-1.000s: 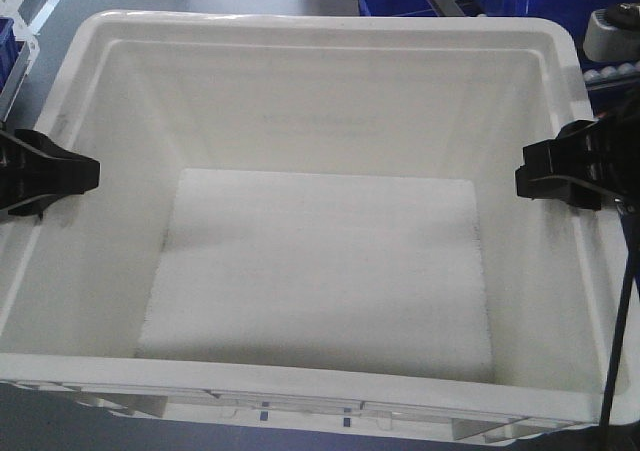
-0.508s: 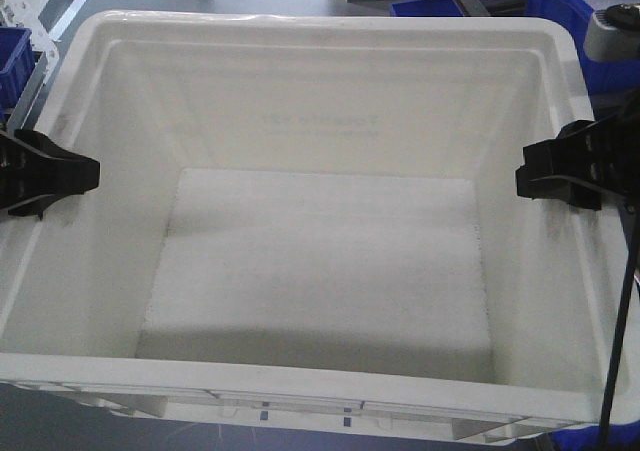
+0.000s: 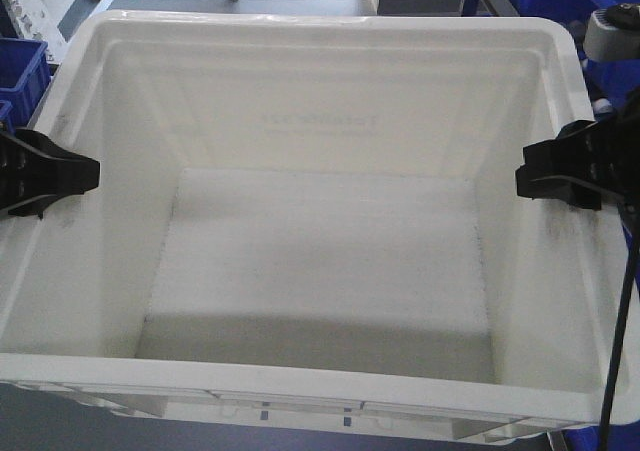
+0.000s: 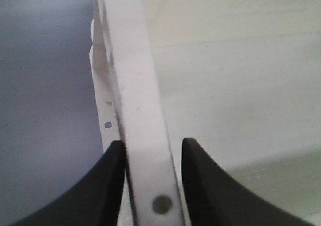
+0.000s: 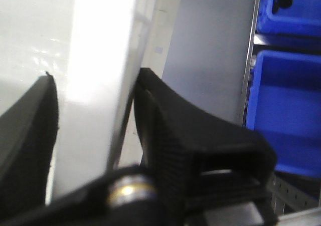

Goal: Move bin from left to right shelf
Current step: 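Hold the bin with both grippers while the base turns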

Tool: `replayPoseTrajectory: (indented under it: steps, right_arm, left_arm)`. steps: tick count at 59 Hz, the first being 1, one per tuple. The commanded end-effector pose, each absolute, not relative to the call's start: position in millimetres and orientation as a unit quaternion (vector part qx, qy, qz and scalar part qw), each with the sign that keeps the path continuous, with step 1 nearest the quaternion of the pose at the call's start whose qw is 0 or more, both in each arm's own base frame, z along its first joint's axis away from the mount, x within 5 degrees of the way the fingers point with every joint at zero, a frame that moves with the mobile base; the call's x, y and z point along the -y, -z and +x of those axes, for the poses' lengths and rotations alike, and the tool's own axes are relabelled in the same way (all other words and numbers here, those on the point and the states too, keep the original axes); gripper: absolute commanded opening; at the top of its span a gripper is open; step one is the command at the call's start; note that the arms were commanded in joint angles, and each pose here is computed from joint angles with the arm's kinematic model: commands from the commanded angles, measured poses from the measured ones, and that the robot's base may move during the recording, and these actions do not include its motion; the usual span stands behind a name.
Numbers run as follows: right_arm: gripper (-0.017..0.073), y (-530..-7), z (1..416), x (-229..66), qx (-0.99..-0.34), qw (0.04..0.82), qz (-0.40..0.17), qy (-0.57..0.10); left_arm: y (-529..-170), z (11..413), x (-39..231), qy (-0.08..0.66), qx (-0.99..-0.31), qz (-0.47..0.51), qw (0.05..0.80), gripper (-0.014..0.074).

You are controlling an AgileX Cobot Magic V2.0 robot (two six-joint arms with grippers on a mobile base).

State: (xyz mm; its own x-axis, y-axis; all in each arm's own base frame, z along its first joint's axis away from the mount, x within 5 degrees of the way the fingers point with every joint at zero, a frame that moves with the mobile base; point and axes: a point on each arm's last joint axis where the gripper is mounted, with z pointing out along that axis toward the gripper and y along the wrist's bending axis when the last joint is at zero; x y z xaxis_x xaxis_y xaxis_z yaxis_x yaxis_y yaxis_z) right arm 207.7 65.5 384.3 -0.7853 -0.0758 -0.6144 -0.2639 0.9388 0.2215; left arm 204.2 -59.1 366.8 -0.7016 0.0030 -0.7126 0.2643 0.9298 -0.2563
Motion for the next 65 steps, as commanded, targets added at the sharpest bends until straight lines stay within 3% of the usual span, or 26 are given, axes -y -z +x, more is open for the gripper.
replayPoseTrajectory:
  steps: [1,65]
  right_arm:
    - [-0.0004,-413.4,204.5,-66.1,-0.893,0.405,-0.113,-0.161]
    - [-0.0004,-413.4,204.5,-66.1,-0.893,0.405,-0.113,-0.161]
  left_arm:
    - [-391.2,202.4,61.2,0.193,-0.87,0.075,0.446,-0.0006]
    - [-391.3,202.4,61.2,0.193,-0.87,0.075,0.447,-0.0006]
